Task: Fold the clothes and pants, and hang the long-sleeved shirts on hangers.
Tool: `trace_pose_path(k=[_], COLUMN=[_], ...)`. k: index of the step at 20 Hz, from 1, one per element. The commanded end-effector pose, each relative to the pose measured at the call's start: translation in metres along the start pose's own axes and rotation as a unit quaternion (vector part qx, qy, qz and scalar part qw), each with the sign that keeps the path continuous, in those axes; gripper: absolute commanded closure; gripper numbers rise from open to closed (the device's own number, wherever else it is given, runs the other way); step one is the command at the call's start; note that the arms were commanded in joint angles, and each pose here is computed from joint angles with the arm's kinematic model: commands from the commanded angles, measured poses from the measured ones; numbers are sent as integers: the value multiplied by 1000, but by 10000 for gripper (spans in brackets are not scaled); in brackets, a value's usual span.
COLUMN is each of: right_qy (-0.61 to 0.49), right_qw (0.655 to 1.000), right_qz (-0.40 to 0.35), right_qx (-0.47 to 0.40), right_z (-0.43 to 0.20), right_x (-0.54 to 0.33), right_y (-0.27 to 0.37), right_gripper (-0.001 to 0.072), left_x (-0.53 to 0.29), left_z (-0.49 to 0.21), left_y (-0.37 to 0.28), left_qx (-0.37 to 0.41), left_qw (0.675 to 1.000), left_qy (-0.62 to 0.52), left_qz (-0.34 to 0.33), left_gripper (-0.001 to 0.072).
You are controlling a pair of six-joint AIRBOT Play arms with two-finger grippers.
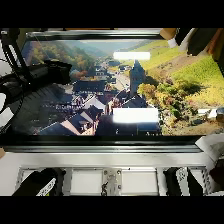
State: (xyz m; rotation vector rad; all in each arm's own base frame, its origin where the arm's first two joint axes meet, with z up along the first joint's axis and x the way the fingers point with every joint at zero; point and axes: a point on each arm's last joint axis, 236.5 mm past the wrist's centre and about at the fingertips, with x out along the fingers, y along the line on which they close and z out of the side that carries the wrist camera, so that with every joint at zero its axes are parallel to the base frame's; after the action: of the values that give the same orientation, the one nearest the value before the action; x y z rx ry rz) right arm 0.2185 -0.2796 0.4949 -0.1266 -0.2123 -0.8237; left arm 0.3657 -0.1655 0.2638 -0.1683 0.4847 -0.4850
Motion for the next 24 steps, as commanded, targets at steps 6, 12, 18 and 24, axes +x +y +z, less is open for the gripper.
trace_pose_path(k=[6, 12, 18, 24], right_qy=[19, 3, 6, -10], right_qw=[999, 999, 999, 999], right_qz=[-47, -45, -39, -38], right_qx=[-17, -18, -21, -25], right_z=[0, 16, 24, 39], right_x=[3, -11, -29, -46], right_y=[-23, -19, -11, -6], right_gripper=[703, 702, 702, 701], left_x=[1, 1, 1, 1], left_z=[-3, -3, -3, -3], left_y=[0, 0, 0, 0], left_qx=[0, 0, 0, 0], left_qw=[1000, 1000, 1000, 1000], left_qy=[7, 6, 7, 7], left_qz=[0, 0, 0, 0], left_gripper=[696, 696, 696, 696])
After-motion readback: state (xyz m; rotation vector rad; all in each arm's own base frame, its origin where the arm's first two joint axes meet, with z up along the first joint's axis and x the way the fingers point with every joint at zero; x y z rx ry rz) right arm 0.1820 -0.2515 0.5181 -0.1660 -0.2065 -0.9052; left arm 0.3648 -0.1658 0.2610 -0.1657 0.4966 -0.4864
